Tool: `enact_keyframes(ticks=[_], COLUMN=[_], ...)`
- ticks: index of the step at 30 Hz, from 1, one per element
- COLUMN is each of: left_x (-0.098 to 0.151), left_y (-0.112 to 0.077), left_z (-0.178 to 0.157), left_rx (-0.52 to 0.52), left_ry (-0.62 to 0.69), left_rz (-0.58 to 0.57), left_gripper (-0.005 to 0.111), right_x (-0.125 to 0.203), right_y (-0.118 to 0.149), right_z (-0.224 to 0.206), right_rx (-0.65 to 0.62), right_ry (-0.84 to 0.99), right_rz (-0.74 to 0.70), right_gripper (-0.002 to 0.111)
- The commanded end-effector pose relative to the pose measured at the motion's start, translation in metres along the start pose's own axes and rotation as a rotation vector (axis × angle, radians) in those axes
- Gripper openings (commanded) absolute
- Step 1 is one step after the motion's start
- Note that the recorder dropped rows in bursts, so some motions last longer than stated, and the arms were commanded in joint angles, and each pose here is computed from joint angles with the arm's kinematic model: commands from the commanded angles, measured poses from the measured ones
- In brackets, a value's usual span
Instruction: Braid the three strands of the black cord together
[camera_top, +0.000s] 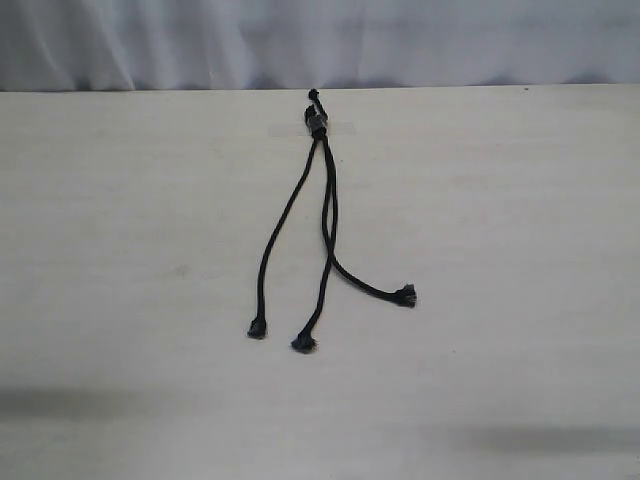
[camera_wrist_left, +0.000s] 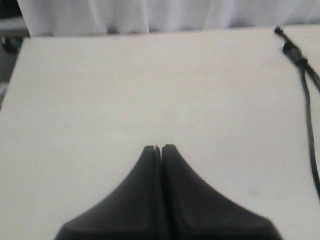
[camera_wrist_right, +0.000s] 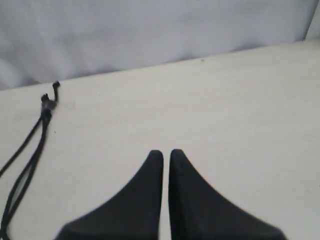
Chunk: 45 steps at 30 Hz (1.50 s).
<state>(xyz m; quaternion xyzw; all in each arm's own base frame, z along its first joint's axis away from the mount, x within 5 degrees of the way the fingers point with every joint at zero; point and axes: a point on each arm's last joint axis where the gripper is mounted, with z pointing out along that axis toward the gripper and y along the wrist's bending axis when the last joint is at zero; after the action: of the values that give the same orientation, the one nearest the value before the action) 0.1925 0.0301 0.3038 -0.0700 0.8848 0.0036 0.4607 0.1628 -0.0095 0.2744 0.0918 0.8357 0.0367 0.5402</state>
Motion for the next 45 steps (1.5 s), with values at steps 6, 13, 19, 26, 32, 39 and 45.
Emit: enact_keyframes(ticks=[6,13,19,26,32,39,45], left_x=[0.013,0.039,0.035,0.04,0.043,0.041,0.04], left_y=[-0.039,-0.084,-0.09,-0.087,-0.086,-0.086,-0.086], left_z=[0.076,0.11,0.124,0.12,0.119,0.12,0.12], left_rx=[0.129,0.195,0.194,0.186,0.182,0.184,0.184], left_ry=[0.323,0.454,0.526,0.607,0.637,0.619,0.603], left_rz=[0.072,0.055,0.057,0.058,0.071,0.094,0.092], left_gripper=[0.0,0.0,0.0,0.0,0.0,0.0,0.0], right_x=[0.003,0.025,0.052,0.082,0.093,0.103,0.113], right_y=[0.029,0.102,0.153,0.184,0.193,0.196,0.194], right_z=[0.072,0.13,0.166,0.193,0.209,0.223,0.228], right_rx=[-0.08,-0.247,-0.317,-0.336,-0.35,-0.349,-0.342], right_ry=[0.435,0.682,0.798,0.908,0.918,0.918,0.946], right_rz=[-0.094,-0.293,-0.448,-0.604,-0.643,-0.643,-0.647], right_gripper=[0.004,0.004,0.01,0.034,0.041,0.041,0.037])
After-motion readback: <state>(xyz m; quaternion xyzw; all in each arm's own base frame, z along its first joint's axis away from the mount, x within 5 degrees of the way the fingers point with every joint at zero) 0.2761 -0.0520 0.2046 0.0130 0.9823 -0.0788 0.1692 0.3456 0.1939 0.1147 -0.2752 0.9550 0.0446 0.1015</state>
